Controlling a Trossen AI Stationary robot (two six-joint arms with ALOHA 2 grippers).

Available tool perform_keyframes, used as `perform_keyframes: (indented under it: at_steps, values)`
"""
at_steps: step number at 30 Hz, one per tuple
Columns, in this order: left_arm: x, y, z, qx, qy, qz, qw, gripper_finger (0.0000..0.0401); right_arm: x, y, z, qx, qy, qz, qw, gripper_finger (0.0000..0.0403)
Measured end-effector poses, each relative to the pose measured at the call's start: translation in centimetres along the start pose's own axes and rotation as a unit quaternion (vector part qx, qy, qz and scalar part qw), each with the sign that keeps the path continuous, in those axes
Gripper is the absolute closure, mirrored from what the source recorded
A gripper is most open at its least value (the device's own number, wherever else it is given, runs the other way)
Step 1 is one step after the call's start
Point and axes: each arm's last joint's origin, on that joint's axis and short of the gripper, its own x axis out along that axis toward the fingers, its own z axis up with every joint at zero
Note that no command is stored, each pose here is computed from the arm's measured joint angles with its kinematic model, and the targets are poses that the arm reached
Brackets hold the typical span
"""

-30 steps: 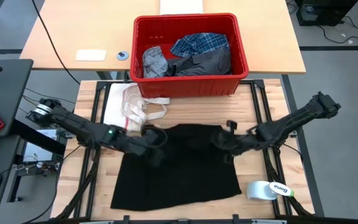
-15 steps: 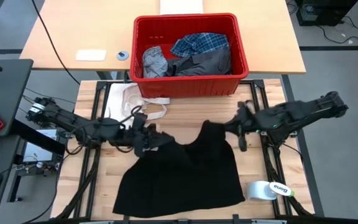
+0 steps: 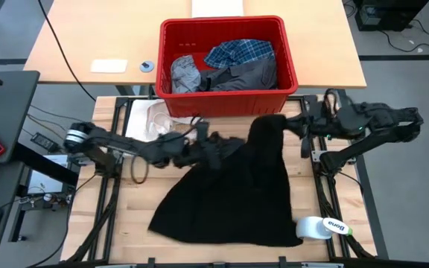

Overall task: Fold Laundry from Bin
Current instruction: Fold the black shirt

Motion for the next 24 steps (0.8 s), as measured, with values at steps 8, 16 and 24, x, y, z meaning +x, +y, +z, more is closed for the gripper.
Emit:
perform_keyframes:
  at_steps: [8,16,24]
  values:
    - [6.6,-0.6,2.6,0.055,-0.051,-0.054,0.996,0.0394,-3.3,-1.1,3.8,0.004,-0.081,0.014,0.997,0.0391]
    - [8.4,1.5,2.1,0.137,0.042,0.027,0.989,0.0394,-2.5,-1.1,2.0,-0.005,0.023,-0.008,1.0,0.0391]
    - [8.0,2.6,0.6,0.167,0.109,0.074,0.977,0.0394,1.9,1.2,-0.4,-0.032,0.15,-0.012,0.988,0.0391]
